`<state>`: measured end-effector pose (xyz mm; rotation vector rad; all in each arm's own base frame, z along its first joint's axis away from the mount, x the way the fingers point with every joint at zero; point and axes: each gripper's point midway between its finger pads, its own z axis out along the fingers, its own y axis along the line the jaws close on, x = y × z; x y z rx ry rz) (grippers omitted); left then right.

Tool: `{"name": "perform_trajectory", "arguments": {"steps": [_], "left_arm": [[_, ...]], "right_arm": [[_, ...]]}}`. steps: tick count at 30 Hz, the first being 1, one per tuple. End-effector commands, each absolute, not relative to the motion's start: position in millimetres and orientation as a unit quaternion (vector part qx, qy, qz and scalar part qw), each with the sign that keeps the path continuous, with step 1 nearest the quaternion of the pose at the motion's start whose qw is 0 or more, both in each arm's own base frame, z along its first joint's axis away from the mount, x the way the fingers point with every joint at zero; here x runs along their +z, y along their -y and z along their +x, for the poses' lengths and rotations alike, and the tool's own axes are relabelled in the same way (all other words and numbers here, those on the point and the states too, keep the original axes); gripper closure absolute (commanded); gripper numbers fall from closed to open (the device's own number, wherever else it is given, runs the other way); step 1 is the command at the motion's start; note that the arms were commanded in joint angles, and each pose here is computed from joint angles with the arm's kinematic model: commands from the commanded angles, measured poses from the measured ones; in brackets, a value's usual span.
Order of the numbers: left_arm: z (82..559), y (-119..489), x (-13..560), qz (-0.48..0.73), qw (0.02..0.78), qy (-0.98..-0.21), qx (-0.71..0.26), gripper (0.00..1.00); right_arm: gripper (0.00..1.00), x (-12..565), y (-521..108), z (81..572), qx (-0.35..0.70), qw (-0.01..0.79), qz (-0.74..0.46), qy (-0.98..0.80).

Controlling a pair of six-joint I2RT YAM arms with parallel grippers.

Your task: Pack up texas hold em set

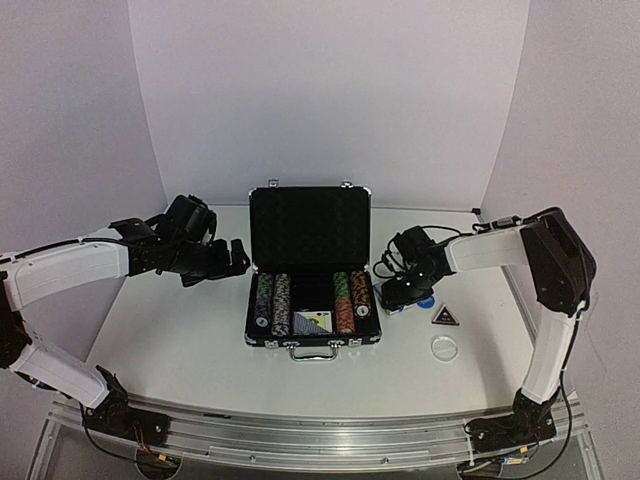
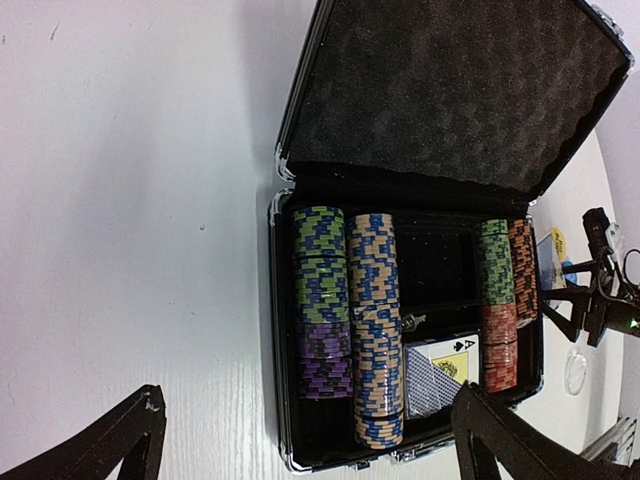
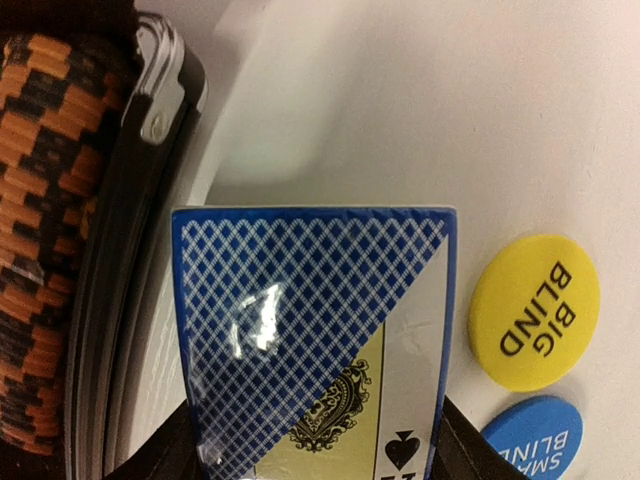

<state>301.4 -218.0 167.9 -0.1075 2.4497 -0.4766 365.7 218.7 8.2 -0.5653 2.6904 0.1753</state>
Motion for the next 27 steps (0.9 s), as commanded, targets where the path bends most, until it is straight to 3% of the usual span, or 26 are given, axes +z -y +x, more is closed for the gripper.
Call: {"name": "perform_trajectory", "arguments": {"steps": [1,6,10,15,21,27], "left_arm": [[300,233,190,-0.011,0.330,-0.916,-0.226,0.00],[297,255,211,0.021,0.325,-0.902,-0.283,0.00],[288,293,231,0.073,0.295,-0.877,-0.372,0.00],[280,339,241,0.112,0.220,-0.852,-0.462,0.00],[254,391,233,0.166,0.050,-0.794,-0.583,0.07],[242,408,219,0.173,0.013,-0.791,-0.587,0.09]], "right_arm": [[0.65,44,-215,355,0.068,0.221,-0.220,-0.948],[0.68,81,-213,339,0.089,0.246,-0.243,-0.934],[0.70,112,-230,307,0.168,0.243,-0.302,-0.906],[0.71,152,-262,261,0.232,0.254,-0.400,-0.849],[0.75,170,-307,229,0.222,0.251,-0.503,-0.797],[0.75,177,-329,230,0.221,0.256,-0.530,-0.778]]}}
